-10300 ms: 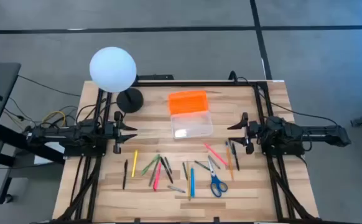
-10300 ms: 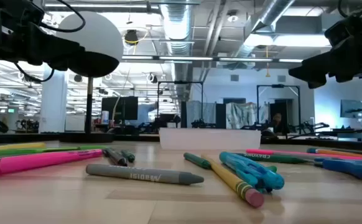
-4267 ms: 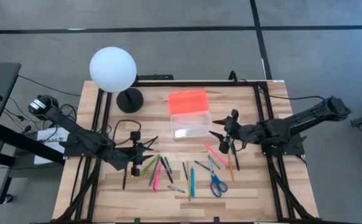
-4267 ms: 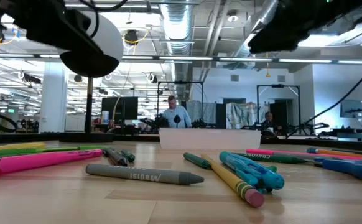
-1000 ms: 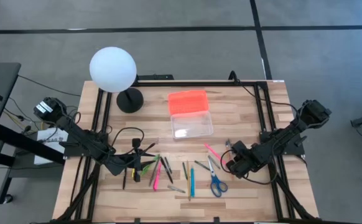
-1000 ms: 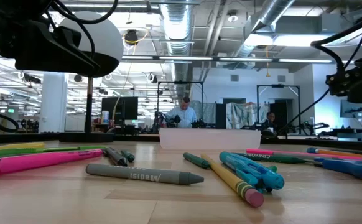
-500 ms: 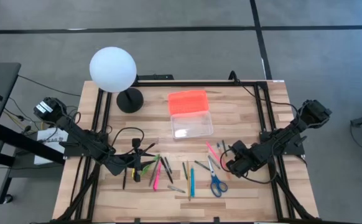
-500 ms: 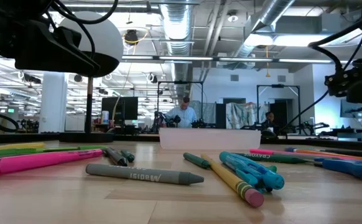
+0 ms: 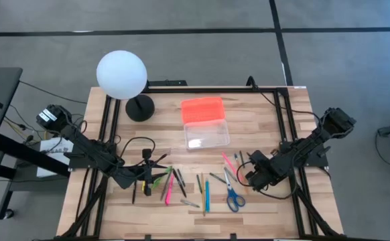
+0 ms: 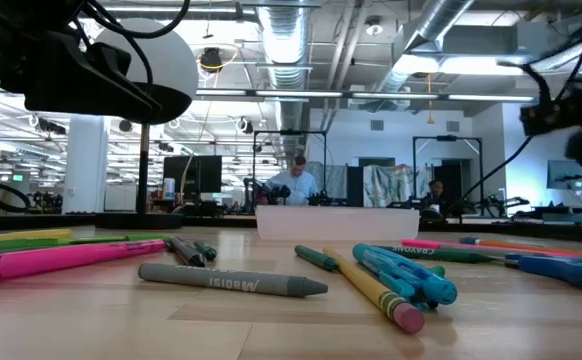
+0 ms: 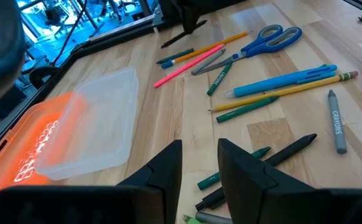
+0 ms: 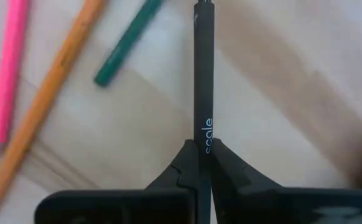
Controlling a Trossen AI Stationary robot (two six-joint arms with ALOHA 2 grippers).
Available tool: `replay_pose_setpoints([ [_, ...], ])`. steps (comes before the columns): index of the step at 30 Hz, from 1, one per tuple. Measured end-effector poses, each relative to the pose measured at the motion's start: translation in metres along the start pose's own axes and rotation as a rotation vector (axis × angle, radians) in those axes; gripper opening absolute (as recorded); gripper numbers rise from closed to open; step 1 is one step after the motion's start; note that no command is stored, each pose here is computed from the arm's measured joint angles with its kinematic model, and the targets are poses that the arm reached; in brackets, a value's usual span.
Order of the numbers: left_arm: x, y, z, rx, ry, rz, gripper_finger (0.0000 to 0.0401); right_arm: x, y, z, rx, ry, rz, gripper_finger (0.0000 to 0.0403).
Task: Pick & place school supplies into a supply box
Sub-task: Put the black pen into the orange supply box
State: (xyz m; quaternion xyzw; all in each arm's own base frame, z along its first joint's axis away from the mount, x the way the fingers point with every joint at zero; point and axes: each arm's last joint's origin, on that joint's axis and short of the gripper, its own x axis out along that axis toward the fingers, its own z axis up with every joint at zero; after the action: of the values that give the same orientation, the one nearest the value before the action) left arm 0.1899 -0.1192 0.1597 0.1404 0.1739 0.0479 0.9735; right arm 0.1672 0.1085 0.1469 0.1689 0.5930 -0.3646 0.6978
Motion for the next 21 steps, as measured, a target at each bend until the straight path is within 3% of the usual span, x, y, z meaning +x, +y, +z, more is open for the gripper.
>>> replay_pose_setpoints([
  [2, 0.0, 0.0, 0.0, -0.001, -0.002, 0.001, 0.0097, -0.004, -0.004, 0.001, -0.033, -0.014, -0.056, 0.0002],
  [8, 0.0, 0.001, 0.0, 0.0, -0.002, 0.023, 0.0097, -0.021, 0.005, 0.026, -0.207, -0.185, -0.054, 0.0003],
  [12, 0.0, 0.001, 0.0, 0.004, -0.002, 0.041, 0.0097, -0.026, 0.012, 0.06, -0.337, -0.283, -0.03, 0.0003],
  [21, 0.0, 0.001, 0.0, 0.005, -0.002, 0.042, 0.0097, -0.022, 0.008, 0.153, -0.474, -0.501, 0.117, 0.0003],
])
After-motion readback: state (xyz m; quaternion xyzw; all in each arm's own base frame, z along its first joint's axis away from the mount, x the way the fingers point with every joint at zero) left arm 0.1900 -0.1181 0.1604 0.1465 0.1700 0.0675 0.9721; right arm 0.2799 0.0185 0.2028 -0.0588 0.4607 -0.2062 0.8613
